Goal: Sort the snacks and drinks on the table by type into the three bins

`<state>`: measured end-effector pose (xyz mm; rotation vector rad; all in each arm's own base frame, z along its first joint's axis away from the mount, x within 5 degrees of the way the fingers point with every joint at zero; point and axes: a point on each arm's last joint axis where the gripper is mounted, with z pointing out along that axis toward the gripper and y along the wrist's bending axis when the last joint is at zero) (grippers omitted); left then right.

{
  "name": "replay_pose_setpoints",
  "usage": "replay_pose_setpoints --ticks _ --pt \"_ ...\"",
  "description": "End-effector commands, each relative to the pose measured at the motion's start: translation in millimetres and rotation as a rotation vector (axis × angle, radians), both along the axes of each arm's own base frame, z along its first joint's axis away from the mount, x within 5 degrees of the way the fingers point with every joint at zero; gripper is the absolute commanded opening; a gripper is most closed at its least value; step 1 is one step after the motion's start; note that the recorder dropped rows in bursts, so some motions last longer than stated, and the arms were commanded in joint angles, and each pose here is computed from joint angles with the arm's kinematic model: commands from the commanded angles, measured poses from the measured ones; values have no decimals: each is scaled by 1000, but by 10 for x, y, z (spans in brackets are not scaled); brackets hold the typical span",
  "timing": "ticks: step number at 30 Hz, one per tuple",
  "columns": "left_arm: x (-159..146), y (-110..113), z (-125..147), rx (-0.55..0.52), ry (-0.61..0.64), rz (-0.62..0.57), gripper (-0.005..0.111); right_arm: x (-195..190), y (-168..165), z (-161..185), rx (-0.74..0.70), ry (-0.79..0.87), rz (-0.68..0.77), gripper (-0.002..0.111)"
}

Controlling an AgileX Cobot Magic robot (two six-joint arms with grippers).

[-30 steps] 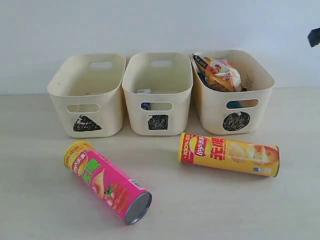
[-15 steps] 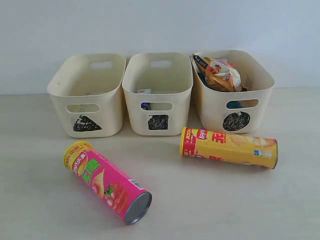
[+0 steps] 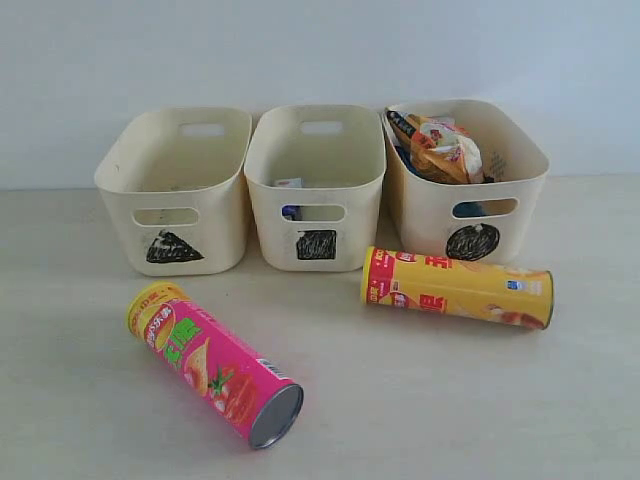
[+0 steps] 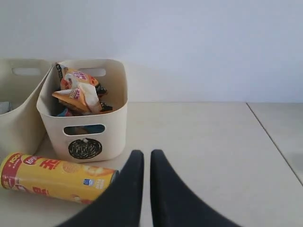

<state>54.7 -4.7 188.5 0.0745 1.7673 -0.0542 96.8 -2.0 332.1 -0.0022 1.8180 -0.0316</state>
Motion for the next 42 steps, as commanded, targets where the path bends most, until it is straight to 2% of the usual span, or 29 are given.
replay_pose_setpoints --ticks 1,7,13,17,28,42 --pt "0 2 -4 -9 -7 6 4 -7 -6 -10 -28 5 1 2" --pt "0 2 -4 -9 -7 6 4 -19 -7 -52 -34 53 2 2" --pt "0 2 -4 -9 -7 6 4 -58 0 -92 -21 5 5 2" --pt "0 2 -4 -9 -7 6 4 -173 3 -260 -23 -83 5 2" --pt "0 2 -4 -9 -7 6 4 -461 8 -818 3 -132 -1 2" --pt "0 2 -4 -9 -7 6 4 -446 8 -1286 28 -75 -6 2"
